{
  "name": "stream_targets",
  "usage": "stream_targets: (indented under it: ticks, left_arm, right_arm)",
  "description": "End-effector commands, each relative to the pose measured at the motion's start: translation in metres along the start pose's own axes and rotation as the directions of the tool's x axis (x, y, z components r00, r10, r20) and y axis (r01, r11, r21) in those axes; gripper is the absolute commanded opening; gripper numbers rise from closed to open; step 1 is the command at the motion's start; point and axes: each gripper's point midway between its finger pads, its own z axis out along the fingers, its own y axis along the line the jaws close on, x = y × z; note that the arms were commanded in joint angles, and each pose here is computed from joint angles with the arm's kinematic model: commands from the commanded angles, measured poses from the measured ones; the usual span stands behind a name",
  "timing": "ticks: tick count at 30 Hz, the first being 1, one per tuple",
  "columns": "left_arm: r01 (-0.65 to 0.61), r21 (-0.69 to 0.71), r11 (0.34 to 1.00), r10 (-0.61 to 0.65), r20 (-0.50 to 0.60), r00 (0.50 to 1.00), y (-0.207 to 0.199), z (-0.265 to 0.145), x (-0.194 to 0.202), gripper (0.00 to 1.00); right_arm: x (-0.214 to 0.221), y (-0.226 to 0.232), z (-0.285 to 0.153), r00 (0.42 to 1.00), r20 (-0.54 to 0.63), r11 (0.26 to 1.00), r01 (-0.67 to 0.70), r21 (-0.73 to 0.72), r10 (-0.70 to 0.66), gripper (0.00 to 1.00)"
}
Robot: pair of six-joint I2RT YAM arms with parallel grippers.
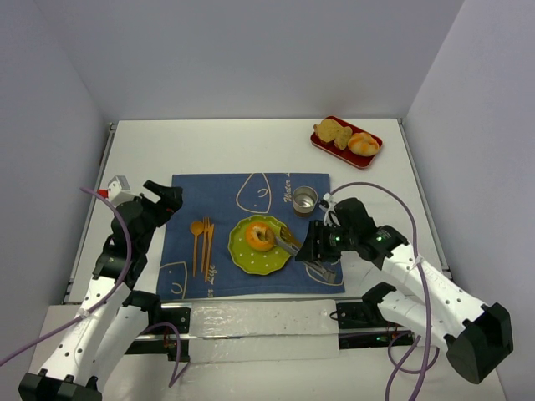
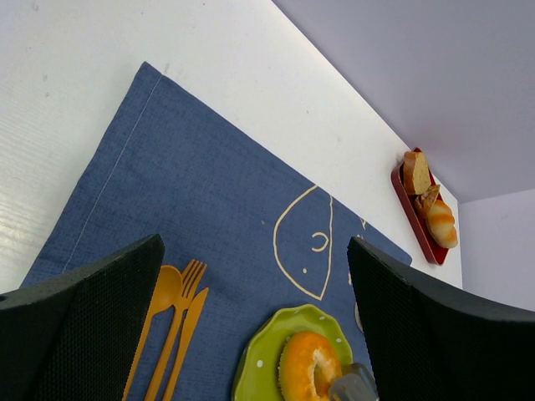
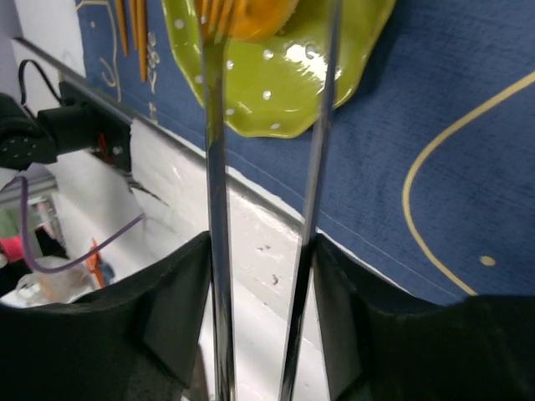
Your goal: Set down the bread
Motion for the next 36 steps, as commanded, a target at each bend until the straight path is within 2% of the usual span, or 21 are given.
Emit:
stream_targets:
  ticks: [1, 3, 8, 16, 21, 24, 32, 36]
  left_arm:
    - [-0.008, 0.035, 0.999, 0.007, 0.016, 1.0, -0.008, 0.001, -0.005, 0.99]
    - [-0.008, 0.034, 0.999, 0.007, 0.017, 1.0, -0.007, 0.001, -0.005, 0.99]
    - [-0.009, 0.031, 0.999, 0.008, 0.014, 1.0, -0.007, 0.002, -0.004, 0.99]
    - [-0.003, 0.036, 0.999, 0.002, 0.028, 1.0, -0.008, -0.003, -0.008, 0.99]
    - [-0.003, 0.044, 0.999, 0.002, 0.029, 1.0, -0.009, -0.003, -0.008, 0.99]
    - [-0.004, 0.041, 0.999, 0.003, 0.028, 1.0, -0.009, -0.003, -0.008, 0.99]
    - [-0.004, 0.043, 0.999, 0.002, 0.028, 1.0, -0.01, -0.004, -0.009, 0.99]
    - [-0.001, 0.049, 0.999, 0.0, 0.036, 0.999, -0.01, -0.006, -0.01, 0.99]
  right_arm:
    - [-0.018, 0.007, -0.016, 0.997, 0.075, 0.999, 0.03, 0.041, -0.033, 0.58]
    - [-0.018, 0.012, -0.018, 0.996, 0.076, 0.999, 0.033, 0.03, -0.035, 0.62]
    - [-0.026, 0.016, -0.03, 0.992, 0.119, 0.998, 0.041, 0.047, -0.047, 0.62]
    - [-0.048, 0.03, -0.06, 0.974, 0.211, 0.993, 0.065, 0.097, -0.084, 0.53]
    - [-0.055, 0.035, -0.07, 0.966, 0.241, 0.991, 0.073, 0.111, -0.098, 0.53]
    - [-0.067, 0.043, -0.078, 0.949, 0.292, 0.99, 0.086, 0.108, -0.115, 0.47]
    - [-0.081, 0.058, -0.076, 0.942, 0.305, 0.99, 0.126, 0.07, -0.141, 0.39]
    - [-0.094, 0.066, -0.082, 0.921, 0.356, 0.988, 0.141, 0.063, -0.155, 0.36]
